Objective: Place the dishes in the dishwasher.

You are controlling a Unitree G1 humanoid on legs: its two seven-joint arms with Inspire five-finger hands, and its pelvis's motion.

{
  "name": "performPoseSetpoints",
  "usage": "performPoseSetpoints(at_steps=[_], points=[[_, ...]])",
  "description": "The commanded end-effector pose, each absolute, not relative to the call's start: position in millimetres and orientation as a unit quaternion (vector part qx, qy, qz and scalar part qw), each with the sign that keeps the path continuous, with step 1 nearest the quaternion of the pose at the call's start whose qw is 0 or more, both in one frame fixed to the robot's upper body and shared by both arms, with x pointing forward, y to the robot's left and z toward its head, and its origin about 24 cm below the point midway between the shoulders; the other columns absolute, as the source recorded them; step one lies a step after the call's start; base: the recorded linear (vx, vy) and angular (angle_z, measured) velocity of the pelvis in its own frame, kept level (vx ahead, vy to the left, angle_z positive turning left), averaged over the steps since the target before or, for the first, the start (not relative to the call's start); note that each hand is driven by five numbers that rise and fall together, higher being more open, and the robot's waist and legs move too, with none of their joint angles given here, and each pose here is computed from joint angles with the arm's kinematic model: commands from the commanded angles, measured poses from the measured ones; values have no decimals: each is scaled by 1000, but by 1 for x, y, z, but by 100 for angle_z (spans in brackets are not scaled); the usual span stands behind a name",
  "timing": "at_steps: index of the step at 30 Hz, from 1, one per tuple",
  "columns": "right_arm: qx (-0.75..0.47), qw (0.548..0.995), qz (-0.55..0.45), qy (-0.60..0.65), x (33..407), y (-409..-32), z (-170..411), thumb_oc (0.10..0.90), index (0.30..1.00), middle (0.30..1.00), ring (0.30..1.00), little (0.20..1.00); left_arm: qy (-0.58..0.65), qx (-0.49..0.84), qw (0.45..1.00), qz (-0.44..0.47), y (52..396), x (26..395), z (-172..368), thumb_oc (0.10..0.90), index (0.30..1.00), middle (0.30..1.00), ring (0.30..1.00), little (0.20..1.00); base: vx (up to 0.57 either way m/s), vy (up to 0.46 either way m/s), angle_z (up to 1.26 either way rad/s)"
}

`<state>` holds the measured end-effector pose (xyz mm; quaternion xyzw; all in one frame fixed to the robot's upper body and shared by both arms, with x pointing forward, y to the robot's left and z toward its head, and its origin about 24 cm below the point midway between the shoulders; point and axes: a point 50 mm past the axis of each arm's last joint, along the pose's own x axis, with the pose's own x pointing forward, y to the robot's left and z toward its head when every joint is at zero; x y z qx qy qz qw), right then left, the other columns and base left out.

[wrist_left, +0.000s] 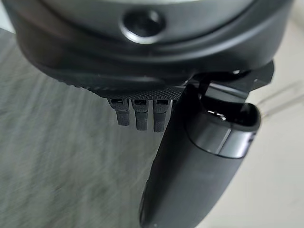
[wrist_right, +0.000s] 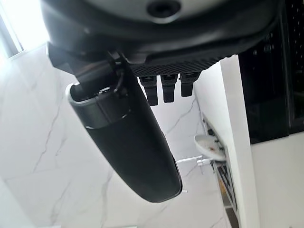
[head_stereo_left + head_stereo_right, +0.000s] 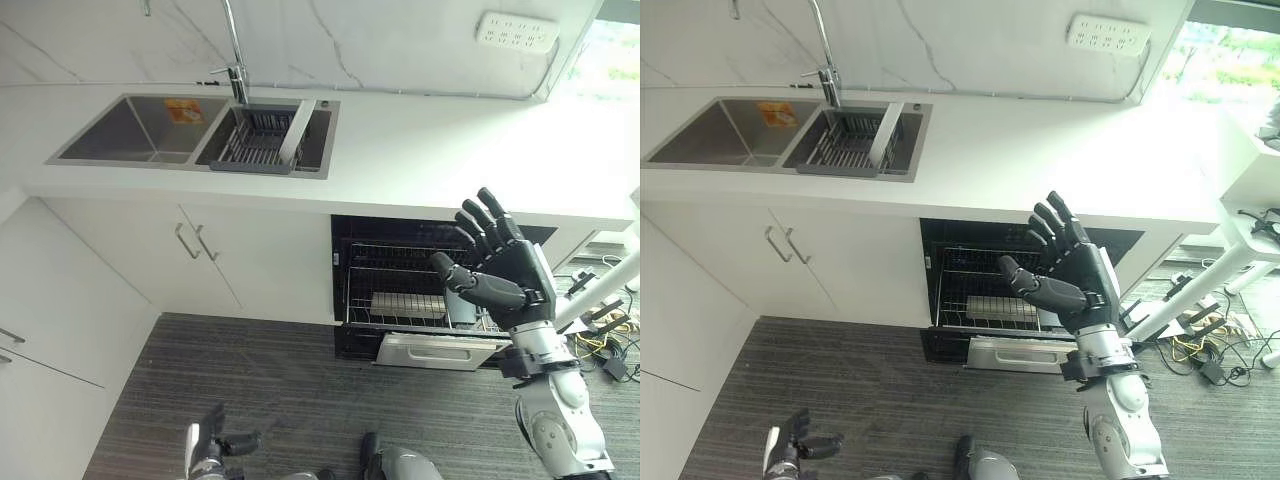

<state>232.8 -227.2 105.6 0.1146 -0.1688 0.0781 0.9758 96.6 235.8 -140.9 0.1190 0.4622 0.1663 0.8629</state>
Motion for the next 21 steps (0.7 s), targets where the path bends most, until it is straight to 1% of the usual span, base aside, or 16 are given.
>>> performPoseSetpoints(at_steps=[1, 2, 3, 4, 6, 11, 12, 13, 14, 15, 17, 21], points=[[109, 936, 90, -322, 238, -233, 162, 800, 900, 900, 900, 900, 454, 92, 874, 147, 243, 119, -137, 800, 900, 900, 900, 900, 166, -18, 15], [109, 937, 92, -318, 241, -232, 162, 800, 900, 900, 900, 900, 505, 75, 851, 123, 237, 101, -148, 800, 900, 900, 900, 900, 339, 146, 5], [96, 938, 92, -319, 247, -227, 169, 800, 900, 900, 900, 900, 592, 11, 795, 136, 229, 68, -163, 800, 900, 900, 900, 900, 347, 194, 4], [96, 939, 91, -319, 248, -226, 170, 800, 900, 900, 900, 900, 603, 1, 785, 142, 228, 63, -165, 800, 900, 900, 900, 900, 373, 265, -37], [101, 941, 81, -314, 252, -225, 175, 800, 900, 900, 900, 900, 638, -37, 749, 174, 231, 43, -169, 800, 900, 900, 900, 900, 261, 239, -53], [96, 941, 95, -310, 254, -217, 181, 800, 900, 900, 900, 900, 676, -106, 710, 170, 222, 20, -174, 800, 900, 900, 900, 900, 264, 326, -31], [95, 941, 98, -311, 254, -217, 181, 800, 900, 900, 900, 900, 675, -109, 710, 170, 221, 20, -174, 800, 900, 900, 900, 900, 260, 451, -60], [94, 940, 99, -313, 254, -216, 184, 800, 900, 900, 900, 900, 674, -110, 714, 151, 221, 21, -174, 800, 900, 900, 900, 900, 313, 560, -102], [102, 940, 86, -315, 251, -224, 183, 800, 900, 900, 900, 900, 666, -84, 732, 116, 221, 33, -173, 800, 900, 900, 900, 900, 297, 529, -94], [102, 940, 85, -315, 251, -224, 183, 800, 900, 900, 900, 900, 666, -81, 733, 114, 221, 34, -173, 800, 900, 900, 900, 900, 304, 499, -68], [102, 939, 73, -319, 246, -228, 184, 800, 900, 900, 900, 900, 652, -35, 752, 88, 228, 55, -169, 800, 900, 900, 900, 900, 191, 336, 5], [117, 936, 50, -328, 246, -230, 185, 800, 900, 900, 900, 900, 646, 18, 758, 85, 235, 70, -166, 800, 900, 900, 900, 900, 139, 310, -7]])
